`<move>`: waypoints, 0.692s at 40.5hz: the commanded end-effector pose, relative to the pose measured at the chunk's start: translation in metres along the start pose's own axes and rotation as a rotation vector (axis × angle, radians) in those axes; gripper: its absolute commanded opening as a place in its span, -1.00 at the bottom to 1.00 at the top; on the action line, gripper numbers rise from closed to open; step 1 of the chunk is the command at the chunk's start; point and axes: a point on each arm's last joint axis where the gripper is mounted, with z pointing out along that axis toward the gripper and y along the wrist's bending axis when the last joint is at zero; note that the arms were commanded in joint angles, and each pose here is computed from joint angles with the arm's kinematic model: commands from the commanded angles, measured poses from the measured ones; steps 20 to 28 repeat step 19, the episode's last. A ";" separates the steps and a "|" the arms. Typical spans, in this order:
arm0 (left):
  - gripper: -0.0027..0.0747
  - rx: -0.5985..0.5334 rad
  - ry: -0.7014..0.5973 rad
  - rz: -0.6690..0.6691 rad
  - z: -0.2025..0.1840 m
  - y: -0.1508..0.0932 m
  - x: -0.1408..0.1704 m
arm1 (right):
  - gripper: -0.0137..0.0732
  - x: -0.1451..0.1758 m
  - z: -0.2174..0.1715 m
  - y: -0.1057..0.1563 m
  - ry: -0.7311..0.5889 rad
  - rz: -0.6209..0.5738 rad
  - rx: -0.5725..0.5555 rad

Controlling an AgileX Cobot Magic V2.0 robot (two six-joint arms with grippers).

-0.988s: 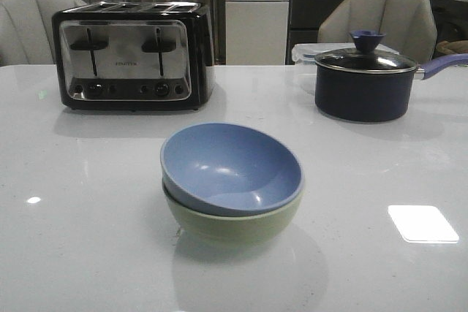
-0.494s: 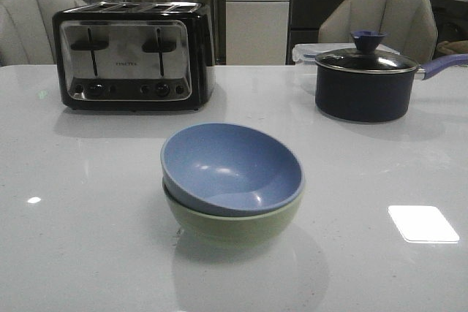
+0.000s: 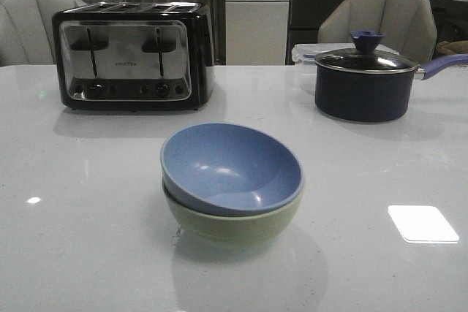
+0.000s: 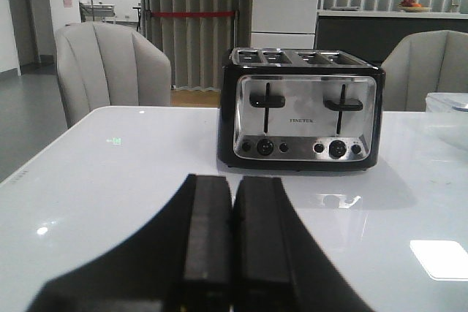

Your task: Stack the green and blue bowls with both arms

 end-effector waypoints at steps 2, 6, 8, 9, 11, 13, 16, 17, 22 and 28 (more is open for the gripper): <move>-0.69 -0.010 -0.106 -0.018 -0.002 0.001 -0.008 | -0.56 -0.011 -0.002 -0.003 -0.117 -0.001 0.043; -0.69 -0.010 -0.106 -0.018 -0.002 0.001 -0.008 | -0.56 -0.011 -0.002 -0.003 -0.117 -0.001 0.043; -0.69 -0.010 -0.106 -0.018 -0.002 0.001 -0.008 | -0.56 -0.011 -0.002 -0.002 -0.117 -0.001 0.040; -0.69 -0.010 -0.106 -0.018 -0.002 0.001 -0.008 | -0.56 -0.011 -0.002 -0.002 -0.117 -0.001 0.040; -0.69 -0.010 -0.106 -0.018 -0.002 0.001 -0.008 | -0.56 -0.011 -0.002 -0.002 -0.117 -0.001 0.040; -0.69 -0.010 -0.106 -0.018 -0.002 0.001 -0.008 | -0.56 -0.011 -0.002 -0.002 -0.117 -0.001 0.040; -0.69 -0.010 -0.106 -0.018 -0.002 0.001 -0.008 | -0.56 -0.011 -0.002 -0.002 -0.117 -0.001 0.040; -0.69 -0.010 -0.106 -0.018 -0.002 0.001 -0.008 | -0.56 -0.011 -0.002 -0.002 -0.117 -0.001 0.040; -0.69 -0.010 -0.106 -0.018 -0.002 0.001 -0.008 | -0.56 -0.011 -0.002 -0.002 -0.117 -0.001 0.040; -0.69 -0.010 -0.106 -0.018 -0.002 0.001 -0.008 | -0.56 -0.011 -0.002 -0.002 -0.117 -0.001 0.040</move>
